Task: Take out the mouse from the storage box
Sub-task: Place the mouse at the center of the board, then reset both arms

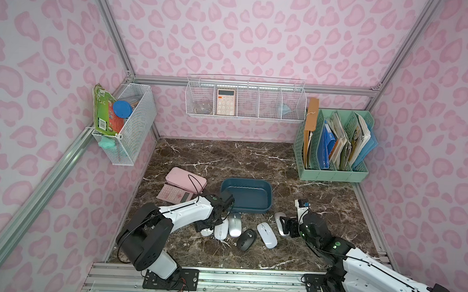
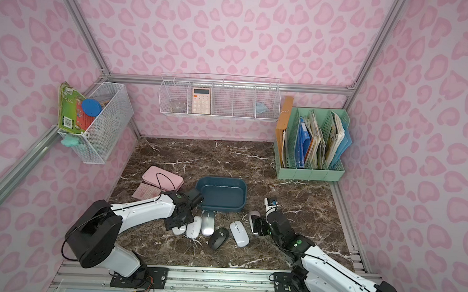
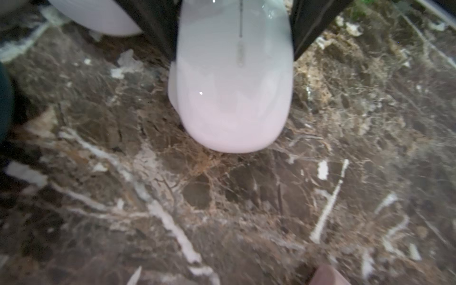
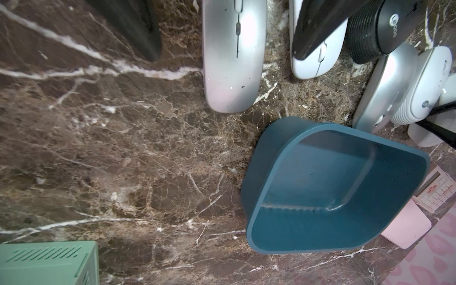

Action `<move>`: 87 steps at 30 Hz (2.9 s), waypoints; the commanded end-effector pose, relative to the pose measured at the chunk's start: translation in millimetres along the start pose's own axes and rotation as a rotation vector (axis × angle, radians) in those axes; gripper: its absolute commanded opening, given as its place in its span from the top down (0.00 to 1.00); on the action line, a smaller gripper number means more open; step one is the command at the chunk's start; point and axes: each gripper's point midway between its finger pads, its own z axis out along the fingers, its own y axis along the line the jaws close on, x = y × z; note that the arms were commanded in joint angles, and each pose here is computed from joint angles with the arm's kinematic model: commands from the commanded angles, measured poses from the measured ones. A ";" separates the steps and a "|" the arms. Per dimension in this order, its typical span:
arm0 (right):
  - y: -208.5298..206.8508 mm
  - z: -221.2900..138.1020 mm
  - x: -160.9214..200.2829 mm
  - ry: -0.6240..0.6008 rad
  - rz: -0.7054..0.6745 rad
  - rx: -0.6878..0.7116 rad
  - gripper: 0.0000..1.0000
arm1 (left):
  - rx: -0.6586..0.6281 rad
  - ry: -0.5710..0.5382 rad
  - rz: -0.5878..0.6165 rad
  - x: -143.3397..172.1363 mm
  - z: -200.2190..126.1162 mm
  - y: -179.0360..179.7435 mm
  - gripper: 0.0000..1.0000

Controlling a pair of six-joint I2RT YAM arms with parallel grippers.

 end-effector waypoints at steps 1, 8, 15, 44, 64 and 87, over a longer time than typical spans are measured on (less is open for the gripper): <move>2.0 -0.4 -4.9 -0.015 0.002 -0.005 0.14 | 0.053 0.000 0.005 -0.2 -6.5 -6.9 0.12; 0.3 -3.7 -16.8 -0.026 0.013 0.016 0.14 | 0.032 -0.179 0.008 -35.9 -51.5 24.3 0.01; -1.0 -28.2 -77.6 -0.149 -0.003 0.081 0.06 | 0.092 -0.563 -0.040 -99.0 -139.1 58.5 0.01; -120.8 -61.6 -141.4 -0.541 -0.009 0.598 0.01 | 0.143 -0.997 0.077 -207.8 -55.7 80.1 0.01; -178.8 -20.2 -126.8 -0.578 -0.172 0.745 0.01 | 0.293 -0.867 0.020 -239.2 8.1 86.0 0.01; -193.9 8.5 -125.4 -0.570 -0.143 0.545 0.00 | 0.301 -0.861 0.042 -238.3 6.7 81.6 0.01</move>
